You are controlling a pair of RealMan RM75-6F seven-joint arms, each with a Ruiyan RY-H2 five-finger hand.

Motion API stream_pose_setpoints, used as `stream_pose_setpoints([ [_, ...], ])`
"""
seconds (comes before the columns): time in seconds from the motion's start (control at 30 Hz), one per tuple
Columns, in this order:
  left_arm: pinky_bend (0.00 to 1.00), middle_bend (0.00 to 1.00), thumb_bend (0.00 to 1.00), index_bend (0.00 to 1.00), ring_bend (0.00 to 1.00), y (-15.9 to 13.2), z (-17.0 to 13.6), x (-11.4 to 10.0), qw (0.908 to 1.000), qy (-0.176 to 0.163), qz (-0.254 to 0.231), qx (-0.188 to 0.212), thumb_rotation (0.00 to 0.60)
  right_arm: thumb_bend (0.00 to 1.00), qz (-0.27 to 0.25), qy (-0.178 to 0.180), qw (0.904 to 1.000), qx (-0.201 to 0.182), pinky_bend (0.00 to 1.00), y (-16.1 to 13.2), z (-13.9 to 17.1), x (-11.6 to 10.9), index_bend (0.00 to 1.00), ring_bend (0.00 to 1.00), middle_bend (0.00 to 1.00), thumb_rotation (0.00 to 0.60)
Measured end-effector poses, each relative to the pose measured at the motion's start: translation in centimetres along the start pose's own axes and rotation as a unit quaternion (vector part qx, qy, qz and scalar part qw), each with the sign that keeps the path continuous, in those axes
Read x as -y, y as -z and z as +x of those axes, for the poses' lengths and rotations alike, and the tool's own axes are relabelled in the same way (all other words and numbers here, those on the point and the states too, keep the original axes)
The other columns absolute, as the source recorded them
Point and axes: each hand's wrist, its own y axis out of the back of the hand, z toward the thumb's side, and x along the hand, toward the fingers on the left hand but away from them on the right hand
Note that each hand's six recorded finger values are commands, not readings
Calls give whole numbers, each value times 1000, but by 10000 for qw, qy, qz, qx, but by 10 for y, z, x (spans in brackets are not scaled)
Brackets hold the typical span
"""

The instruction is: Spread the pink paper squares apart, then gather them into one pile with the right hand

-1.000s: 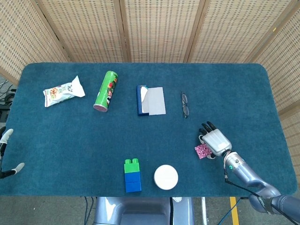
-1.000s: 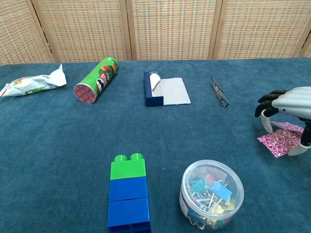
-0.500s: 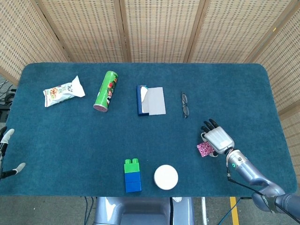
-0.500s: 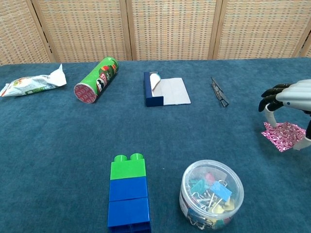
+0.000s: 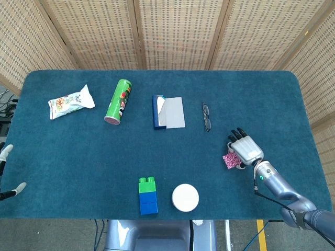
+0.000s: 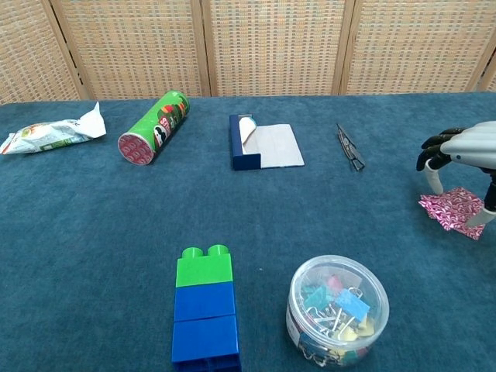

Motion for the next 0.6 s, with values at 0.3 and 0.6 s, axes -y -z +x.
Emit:
stream_pose_setpoints([
  [0.3,0,0,163,35,0,0,0,2,10000,28,16,-12,600,38,-73,-1,9997,240,0,18,-13,6,456,0,190,600],
  [0.6,0,0,163,35,0,-2,0,2,10000,32,27,-11,600,0,-107,-52,9993,360,0,30,-18,12,423,0,170,600],
])
